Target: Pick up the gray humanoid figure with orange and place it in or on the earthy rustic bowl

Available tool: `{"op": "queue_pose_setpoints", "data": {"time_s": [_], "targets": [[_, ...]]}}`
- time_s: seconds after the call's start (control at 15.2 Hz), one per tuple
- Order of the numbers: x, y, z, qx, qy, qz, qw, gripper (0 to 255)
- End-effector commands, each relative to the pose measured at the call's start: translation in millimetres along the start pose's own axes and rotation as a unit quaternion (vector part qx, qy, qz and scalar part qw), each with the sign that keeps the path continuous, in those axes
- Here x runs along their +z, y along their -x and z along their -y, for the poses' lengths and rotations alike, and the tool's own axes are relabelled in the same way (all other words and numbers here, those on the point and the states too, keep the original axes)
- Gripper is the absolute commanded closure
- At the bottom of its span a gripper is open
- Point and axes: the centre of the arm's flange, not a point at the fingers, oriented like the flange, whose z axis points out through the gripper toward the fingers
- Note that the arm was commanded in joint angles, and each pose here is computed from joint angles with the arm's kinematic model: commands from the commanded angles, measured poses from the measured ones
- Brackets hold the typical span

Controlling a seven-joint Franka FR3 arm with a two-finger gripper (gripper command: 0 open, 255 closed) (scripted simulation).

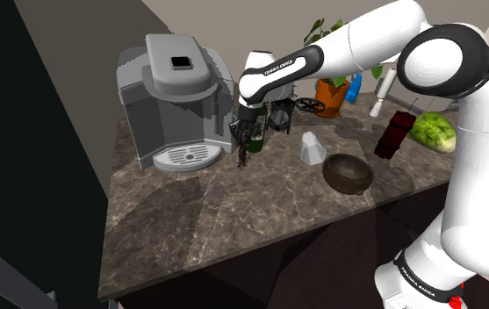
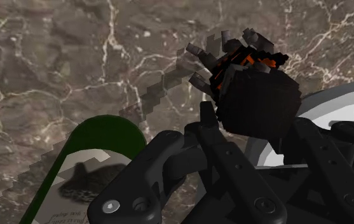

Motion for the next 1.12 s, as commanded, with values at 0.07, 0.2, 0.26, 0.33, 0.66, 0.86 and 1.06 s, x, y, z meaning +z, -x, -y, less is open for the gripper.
{"op": "queue_pose_setpoints", "data": {"time_s": [0.07, 0.2, 0.26, 0.33, 0.66, 0.86, 1.06], "targets": [[0, 0, 0, 0.0, 0.0, 0.0, 1.0, 255], [-11, 0, 2, 0.0, 0.0, 0.0, 1.0, 255], [-16, 0, 2, 0.0, 0.0, 0.0, 1.0, 255], [-21, 0, 3, 0.0, 0.0, 0.0, 1.0, 255], [-47, -1, 7, 0.0, 0.0, 0.0, 1.0, 255], [-63, -1, 9, 0.0, 0.0, 0.0, 1.0, 255], [-78, -1, 11, 0.0, 0.0, 0.0, 1.0, 255]]}}
